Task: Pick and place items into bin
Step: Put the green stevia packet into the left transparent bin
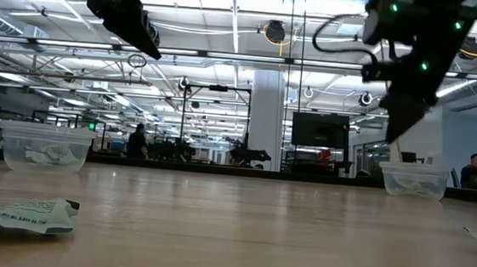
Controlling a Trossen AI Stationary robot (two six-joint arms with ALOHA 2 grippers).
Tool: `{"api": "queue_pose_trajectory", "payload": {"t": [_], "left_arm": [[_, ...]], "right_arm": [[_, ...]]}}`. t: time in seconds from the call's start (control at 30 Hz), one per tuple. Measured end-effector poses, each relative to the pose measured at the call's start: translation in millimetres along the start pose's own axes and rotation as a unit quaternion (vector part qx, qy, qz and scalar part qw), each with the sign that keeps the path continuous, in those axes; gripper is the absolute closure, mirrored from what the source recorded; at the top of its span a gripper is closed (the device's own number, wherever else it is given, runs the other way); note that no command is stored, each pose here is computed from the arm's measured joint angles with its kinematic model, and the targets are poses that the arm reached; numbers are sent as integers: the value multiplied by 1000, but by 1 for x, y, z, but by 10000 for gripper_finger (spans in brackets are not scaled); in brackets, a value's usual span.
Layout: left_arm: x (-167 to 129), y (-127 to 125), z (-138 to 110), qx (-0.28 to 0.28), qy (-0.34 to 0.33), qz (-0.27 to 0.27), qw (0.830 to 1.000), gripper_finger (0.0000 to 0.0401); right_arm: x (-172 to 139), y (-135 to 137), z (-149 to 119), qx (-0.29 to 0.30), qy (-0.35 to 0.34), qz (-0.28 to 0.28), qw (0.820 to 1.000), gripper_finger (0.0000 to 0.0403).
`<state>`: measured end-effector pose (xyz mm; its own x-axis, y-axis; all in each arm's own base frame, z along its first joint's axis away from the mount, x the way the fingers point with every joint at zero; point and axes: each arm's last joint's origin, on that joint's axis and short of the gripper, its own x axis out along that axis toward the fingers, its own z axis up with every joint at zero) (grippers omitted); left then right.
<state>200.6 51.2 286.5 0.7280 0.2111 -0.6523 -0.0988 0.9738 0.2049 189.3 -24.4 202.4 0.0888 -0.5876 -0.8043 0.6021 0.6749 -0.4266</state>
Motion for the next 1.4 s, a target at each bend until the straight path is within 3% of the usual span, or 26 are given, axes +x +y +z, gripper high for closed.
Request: {"api": "queue_pose_trajectory", "payload": {"t": [0.2, 0.33, 0.43, 0.57, 0.67, 0.93, 1.07, 1.27, 1.4], "left_arm": [[0, -1, 2, -34, -13, -21, 999, 336], [9, -11, 4, -39, -21, -146, 988, 336], [22, -27, 7, -20, -21, -241, 970, 336], [50, -55, 9, 11, 12, -285, 958, 336], [73, -79, 8, 35, 31, -313, 949, 336], [112, -144, 1, 65, 36, -419, 905, 336], [121, -175, -2, 81, 18, -441, 894, 335], [132, -206, -8, 52, 26, -385, 921, 304], [129, -221, -16, 68, 35, -360, 930, 271]], "right_arm": [[-32, 0, 33, 53, -56, 67, 995, 324], [-41, 13, 51, 88, -145, 138, 976, 328], [-44, 25, 60, 64, -211, 208, 953, 330], [-41, 40, 62, 48, -310, 281, 907, 330], [-35, 46, 58, 42, -378, 298, 876, 330], [-9, 45, 29, 75, -475, 301, 823, 330], [0, 40, 20, 85, -501, 291, 810, 330], [0, 35, 20, 142, -510, 312, 789, 330], [-2, 36, 19, 171, -501, 340, 777, 330]]}}
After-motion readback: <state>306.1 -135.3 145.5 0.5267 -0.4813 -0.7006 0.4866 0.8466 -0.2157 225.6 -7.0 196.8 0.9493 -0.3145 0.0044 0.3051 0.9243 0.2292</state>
